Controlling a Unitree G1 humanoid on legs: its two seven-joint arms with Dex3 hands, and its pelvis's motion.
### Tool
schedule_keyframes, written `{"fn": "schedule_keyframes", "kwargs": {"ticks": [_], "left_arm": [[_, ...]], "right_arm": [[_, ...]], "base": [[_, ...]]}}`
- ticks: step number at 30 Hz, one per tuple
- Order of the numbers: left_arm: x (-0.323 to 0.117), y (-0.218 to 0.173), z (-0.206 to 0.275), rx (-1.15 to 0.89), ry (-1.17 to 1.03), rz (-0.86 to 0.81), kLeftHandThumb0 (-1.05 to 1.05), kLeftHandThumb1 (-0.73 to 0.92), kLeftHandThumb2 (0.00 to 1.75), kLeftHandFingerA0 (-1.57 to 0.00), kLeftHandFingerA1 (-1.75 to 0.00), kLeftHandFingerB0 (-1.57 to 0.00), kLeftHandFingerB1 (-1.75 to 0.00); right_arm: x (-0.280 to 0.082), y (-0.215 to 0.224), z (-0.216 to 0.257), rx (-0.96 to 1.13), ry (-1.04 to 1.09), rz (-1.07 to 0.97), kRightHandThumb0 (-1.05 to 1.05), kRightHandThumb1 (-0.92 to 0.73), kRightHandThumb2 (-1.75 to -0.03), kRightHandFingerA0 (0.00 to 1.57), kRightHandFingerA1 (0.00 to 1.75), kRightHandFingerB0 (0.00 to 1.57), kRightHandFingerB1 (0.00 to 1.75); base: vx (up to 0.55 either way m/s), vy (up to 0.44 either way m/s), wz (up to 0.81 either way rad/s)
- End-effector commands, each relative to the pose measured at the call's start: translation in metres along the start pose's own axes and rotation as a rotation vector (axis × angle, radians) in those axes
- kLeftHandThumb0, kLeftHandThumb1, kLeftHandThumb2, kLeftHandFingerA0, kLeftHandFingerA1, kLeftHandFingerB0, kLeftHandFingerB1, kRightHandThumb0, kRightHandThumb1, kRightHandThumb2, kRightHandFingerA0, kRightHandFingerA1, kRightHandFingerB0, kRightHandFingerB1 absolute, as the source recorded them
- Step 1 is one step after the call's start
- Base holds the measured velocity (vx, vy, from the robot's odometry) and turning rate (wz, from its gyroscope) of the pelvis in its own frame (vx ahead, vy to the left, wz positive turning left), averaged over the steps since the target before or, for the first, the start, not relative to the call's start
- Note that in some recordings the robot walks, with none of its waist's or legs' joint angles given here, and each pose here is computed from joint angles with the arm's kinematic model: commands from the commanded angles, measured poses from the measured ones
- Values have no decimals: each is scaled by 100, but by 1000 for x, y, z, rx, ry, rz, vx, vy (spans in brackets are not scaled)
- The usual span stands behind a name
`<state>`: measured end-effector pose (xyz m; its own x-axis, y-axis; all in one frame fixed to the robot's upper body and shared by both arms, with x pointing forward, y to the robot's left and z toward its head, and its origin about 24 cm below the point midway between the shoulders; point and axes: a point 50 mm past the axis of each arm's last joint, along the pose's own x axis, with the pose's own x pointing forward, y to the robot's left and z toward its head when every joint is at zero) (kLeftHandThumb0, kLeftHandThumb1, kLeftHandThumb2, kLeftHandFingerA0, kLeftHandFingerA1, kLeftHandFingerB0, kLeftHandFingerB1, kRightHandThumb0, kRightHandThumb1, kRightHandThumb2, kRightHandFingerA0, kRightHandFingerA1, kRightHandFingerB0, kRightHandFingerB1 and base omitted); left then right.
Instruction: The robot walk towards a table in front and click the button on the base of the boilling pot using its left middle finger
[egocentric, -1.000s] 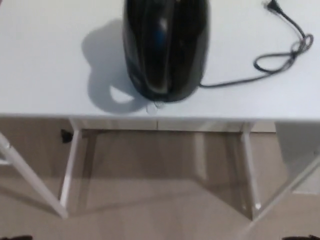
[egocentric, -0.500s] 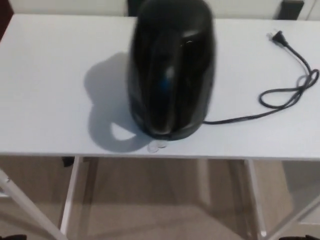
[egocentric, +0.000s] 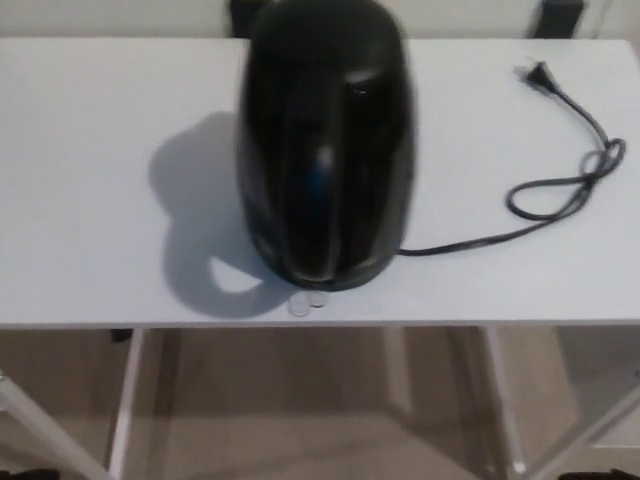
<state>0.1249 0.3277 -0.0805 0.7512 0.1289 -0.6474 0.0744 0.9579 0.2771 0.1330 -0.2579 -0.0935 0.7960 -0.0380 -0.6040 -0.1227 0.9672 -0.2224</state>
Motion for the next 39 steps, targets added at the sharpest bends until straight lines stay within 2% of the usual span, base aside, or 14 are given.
{"fn": "schedule_keyframes", "kwargs": {"ticks": [1, 5, 6, 7, 8, 9, 11, 17, 26, 27, 34, 36, 37, 39], "left_arm": [[-1, 3, 0, 23, 4, 1, -34, 46, 54, -73, -42, -50, -36], [-2, 2, -2, 22, -2, -9, -33, 47, 54, -71, -42, -50, -36], [-3, 2, -2, 35, -5, -6, -44, 39, 69, -68, -53, -45, -45], [-2, 1, 0, 49, -10, -7, -44, 40, 70, -67, -53, -44, -45], [-2, 0, 2, 58, -14, -12, -36, 47, 55, -71, -41, -49, -36], [-2, -1, 3, 67, -19, -19, -44, 40, 70, -63, -52, -44, -45], [-1, -2, 6, 74, -32, -25, -45, 40, 70, -60, -51, -42, -45], [-1, -5, 11, 86, -49, -34, -44, 40, 68, -59, -49, -41, -43], [-3, -10, 10, 132, -65, -52, -45, 41, 70, -62, -51, -42, -44], [-4, -11, 8, 124, -60, -56, -44, 40, 69, -63, -51, -42, -44], [0, -15, 16, 126, -81, -72, -45, 41, 69, -58, -49, -39, -43], [-1, -23, 26, 202, -141, -130, -48, 43, 71, -51, -48, -35, -43], [-4, -29, 29, 249, -169, -163, -42, 51, 56, -54, -37, -39, -33], [-9, -41, 33, 348, -223, -207, -43, 52, 56, -52, -36, -37, -33]], "right_arm": [[-1, -4, -2, -10, 6, -8, -24, -42, -60, 81, 64, 61, 56], [-2, -4, -3, -19, 14, -7, -19, -45, -53, 84, 60, 63, 51], [-3, -3, -4, -16, 14, -6, -25, -41, -60, 81, 64, 61, 56], [-2, -4, -3, -15, 10, -6, -25, -41, -60, 81, 64, 61, 56], [-2, -4, -2, -15, 7, -6, -26, -41, -61, 79, 64, 60, 56], [-2, -4, -1, -11, 5, -5, -26, -41, -61, 78, 64, 60, 56], [-1, -4, 2, 1, 1, -11, -26, -41, -60, 79, 64, 60, 56], [2, -6, 6, -26, -8, -18, -19, -45, -53, 83, 59, 64, 51], [-3, -7, 5, -36, -17, -16, -18, -44, -52, 84, 60, 65, 52], [-4, -7, 3, -36, -11, -17, -26, -41, -60, 81, 63, 61, 56], [3, -11, 14, -21, -24, -16, -26, -41, -60, 80, 64, 61, 56], [6, -14, 21, -34, -47, -18, -25, -42, -60, 79, 63, 60, 55], [6, -14, 22, -40, -50, -17, -25, -42, -60, 80, 62, 61, 55], [6, -15, 22, -47, -52, -19, -18, -44, -52, 84, 59, 64, 51]], "base": [[40, 152, 6], [24, 26, 7], [0, 0, 0], [0, 0, 0], [0, 0, 0], [0, 0, 0], [-4, -85, 1], [0, 0, 0], [0, 0, 0], [0, 0, 0], [0, 0, 0], [0, 0, 0], [0, 0, 0], [0, 0, 0]]}}
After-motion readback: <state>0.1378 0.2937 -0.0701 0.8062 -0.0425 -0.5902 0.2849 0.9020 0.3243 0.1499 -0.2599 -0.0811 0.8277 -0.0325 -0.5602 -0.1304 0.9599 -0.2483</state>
